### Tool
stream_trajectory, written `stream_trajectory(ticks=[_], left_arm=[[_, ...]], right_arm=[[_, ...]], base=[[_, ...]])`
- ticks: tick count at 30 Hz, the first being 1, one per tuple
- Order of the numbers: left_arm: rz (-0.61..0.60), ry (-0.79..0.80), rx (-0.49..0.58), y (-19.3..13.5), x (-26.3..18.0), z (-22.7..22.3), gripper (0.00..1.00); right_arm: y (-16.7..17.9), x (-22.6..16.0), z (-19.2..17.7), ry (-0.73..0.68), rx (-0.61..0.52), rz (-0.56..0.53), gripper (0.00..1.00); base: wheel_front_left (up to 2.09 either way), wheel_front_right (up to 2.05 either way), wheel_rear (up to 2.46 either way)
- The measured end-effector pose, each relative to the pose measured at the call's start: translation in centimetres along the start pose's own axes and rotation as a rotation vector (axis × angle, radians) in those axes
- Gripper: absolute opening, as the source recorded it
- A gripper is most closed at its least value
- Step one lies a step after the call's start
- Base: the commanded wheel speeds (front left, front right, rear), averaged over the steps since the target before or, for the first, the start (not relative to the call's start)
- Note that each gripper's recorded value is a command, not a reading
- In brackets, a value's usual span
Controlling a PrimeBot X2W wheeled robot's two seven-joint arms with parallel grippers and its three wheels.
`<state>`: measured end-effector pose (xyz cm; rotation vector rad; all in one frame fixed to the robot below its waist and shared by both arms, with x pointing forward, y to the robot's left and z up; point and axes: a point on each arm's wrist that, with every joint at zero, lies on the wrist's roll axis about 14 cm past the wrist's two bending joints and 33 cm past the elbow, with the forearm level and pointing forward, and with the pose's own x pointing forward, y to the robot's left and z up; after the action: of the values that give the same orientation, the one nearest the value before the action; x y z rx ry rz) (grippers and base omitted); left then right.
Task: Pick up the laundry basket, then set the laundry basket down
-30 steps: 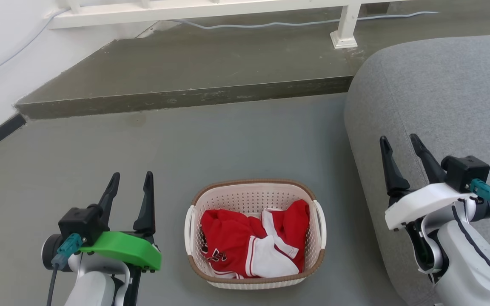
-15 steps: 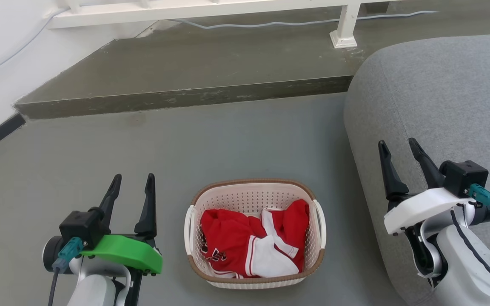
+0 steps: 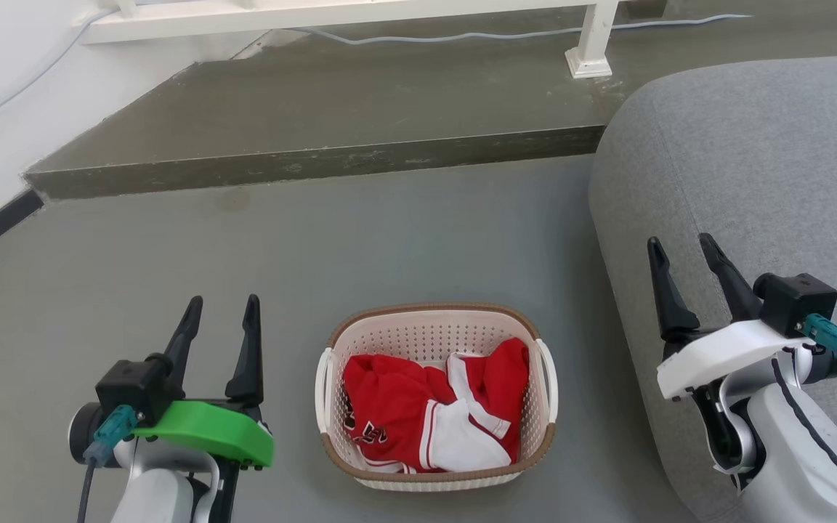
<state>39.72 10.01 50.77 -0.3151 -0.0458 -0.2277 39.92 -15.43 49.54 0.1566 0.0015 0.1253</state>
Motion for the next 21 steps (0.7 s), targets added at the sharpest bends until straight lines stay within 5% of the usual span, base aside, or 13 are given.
stream_trajectory(ticks=[1, 2, 9, 21], left_arm=[[-0.002, 0.0, 0.0, 0.0, 0.0, 0.0, 1.0], [-0.008, 0.0, -0.002, -0.1, 0.0, 0.0, 0.0], [0.015, 0.087, -0.018, 0.2, -1.2, -2.8, 0.0], [0.07, 0.089, -0.133, 1.3, -1.4, -2.6, 0.0]], right_arm=[[0.0, 0.0, 0.0, -0.001, -0.002, -0.001, 1.0], [0.0, 0.0, 0.0, -0.002, -0.003, -0.001, 0.0], [0.2, -1.8, -3.5, 0.101, 0.03, -0.022, 0.0], [-0.7, -1.7, -3.3, 0.108, 0.165, -0.071, 0.0]], base=[[0.0, 0.0, 0.0], [0.0, 0.0, 0.0], [0.0, 0.0, 0.0], [0.0, 0.0, 0.0]])
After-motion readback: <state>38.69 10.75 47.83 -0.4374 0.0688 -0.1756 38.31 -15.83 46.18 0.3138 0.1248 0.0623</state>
